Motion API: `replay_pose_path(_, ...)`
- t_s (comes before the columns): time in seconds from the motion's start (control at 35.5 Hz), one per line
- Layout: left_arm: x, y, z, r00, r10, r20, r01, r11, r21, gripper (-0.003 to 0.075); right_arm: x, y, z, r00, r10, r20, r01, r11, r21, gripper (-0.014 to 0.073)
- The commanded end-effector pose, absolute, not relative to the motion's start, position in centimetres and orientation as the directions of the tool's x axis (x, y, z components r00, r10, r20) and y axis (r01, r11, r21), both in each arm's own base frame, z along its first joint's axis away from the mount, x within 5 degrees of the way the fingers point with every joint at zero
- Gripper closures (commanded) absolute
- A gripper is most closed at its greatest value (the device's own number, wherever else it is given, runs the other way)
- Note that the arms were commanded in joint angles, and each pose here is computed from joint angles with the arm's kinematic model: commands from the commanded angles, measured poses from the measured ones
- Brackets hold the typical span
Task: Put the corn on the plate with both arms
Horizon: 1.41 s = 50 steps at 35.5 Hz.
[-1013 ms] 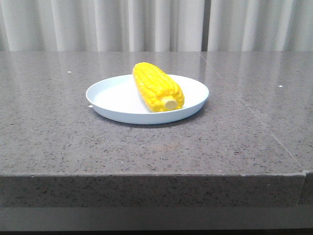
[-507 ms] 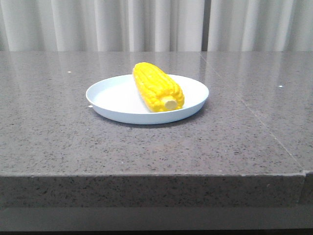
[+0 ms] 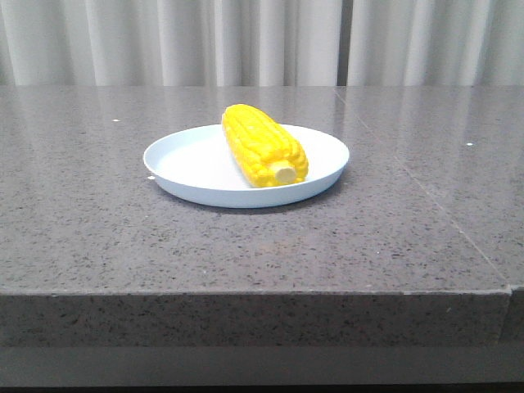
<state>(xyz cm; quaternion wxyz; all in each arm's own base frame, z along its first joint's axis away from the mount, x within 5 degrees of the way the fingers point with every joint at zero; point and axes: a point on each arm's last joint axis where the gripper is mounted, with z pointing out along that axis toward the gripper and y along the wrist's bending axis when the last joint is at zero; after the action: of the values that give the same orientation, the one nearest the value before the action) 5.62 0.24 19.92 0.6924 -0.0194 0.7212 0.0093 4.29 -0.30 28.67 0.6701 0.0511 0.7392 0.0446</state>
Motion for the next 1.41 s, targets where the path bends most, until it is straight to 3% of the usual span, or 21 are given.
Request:
replay_pose_path(0.0,5.6,0.2,20.1,0.045,-0.024,-0.999,-0.036,0.999,-0.026,0.0741,4.3,-0.3,30.1,-0.001,0.107,-0.994,0.005,0.994,0.107,0.0659)
replay_pose_path(0.62,5.6,0.2,20.1,0.045,-0.024,-0.999,-0.036,0.999,-0.026,0.0741,4.6,-0.2,29.4,-0.01,0.097,-0.995,0.001,0.995,0.097,0.0659)
replay_pose_path(0.93,5.6,0.2,20.1,0.045,-0.024,-0.999,-0.036,0.999,-0.026,0.0741,5.4,0.5,25.6,0.042,0.078,-0.996,-0.081,0.994,0.074,0.0659)
replay_pose_path(1.18,5.6,0.2,20.1,0.045,-0.024,-0.999,-0.036,0.999,-0.026,0.0741,5.7,0.5,20.1,-0.041,0.098,-0.994,-0.073,0.992,0.1,0.0659)
replay_pose_path(1.38,5.6,0.2,20.1,0.045,-0.024,-0.999,-0.036,0.999,-0.026,0.0741,5.4,0.5,19.7,-0.073,0.095,-0.993,-0.078,0.992,0.1,0.0659)
